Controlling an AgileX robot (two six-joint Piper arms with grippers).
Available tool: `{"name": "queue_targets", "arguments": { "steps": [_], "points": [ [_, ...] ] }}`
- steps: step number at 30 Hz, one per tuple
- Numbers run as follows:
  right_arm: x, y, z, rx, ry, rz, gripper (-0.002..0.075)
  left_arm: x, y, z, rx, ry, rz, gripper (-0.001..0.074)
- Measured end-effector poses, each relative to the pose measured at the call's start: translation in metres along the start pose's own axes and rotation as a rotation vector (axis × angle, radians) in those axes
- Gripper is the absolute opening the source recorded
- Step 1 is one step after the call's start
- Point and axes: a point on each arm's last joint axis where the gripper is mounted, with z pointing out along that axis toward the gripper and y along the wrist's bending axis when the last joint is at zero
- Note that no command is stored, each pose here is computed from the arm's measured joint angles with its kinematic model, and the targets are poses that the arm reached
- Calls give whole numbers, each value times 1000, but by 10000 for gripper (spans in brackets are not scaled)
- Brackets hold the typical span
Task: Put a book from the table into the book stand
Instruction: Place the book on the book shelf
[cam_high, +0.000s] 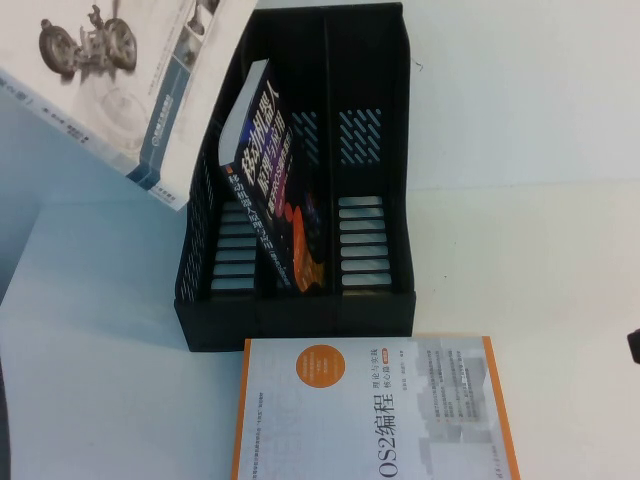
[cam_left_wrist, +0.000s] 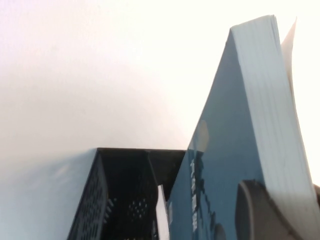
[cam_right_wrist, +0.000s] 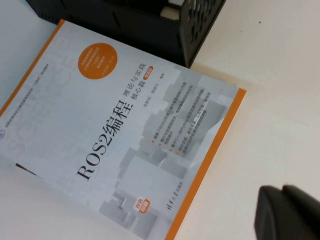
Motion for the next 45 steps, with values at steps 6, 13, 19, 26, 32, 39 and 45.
{"name": "queue_targets", "arguments": {
  "steps": [6,13,19,26,32,39,45],
  "points": [
    [1,1,0,-6,12,6,-2,1,13,11,-57,17,-2,115],
    [3,1,0,-13,28,22,-2,2,30,32,-70,37,-49,115],
    [3,1,0,-13,28,24,-2,5,43,53,-56,62,-124,115],
    [3,1,0,-13,28,26,-2,6,58,68,-82,57,-143,115],
    [2,1,0,-9,20,27,-2,9,66,78,-91,74,-168,115],
    [0,0,0,5,-8,27,-2,13,76,91,-88,92,-213,115],
    [-2,-1,0,10,-20,27,-2,19,72,101,-99,118,-174,115]
  ]
}}
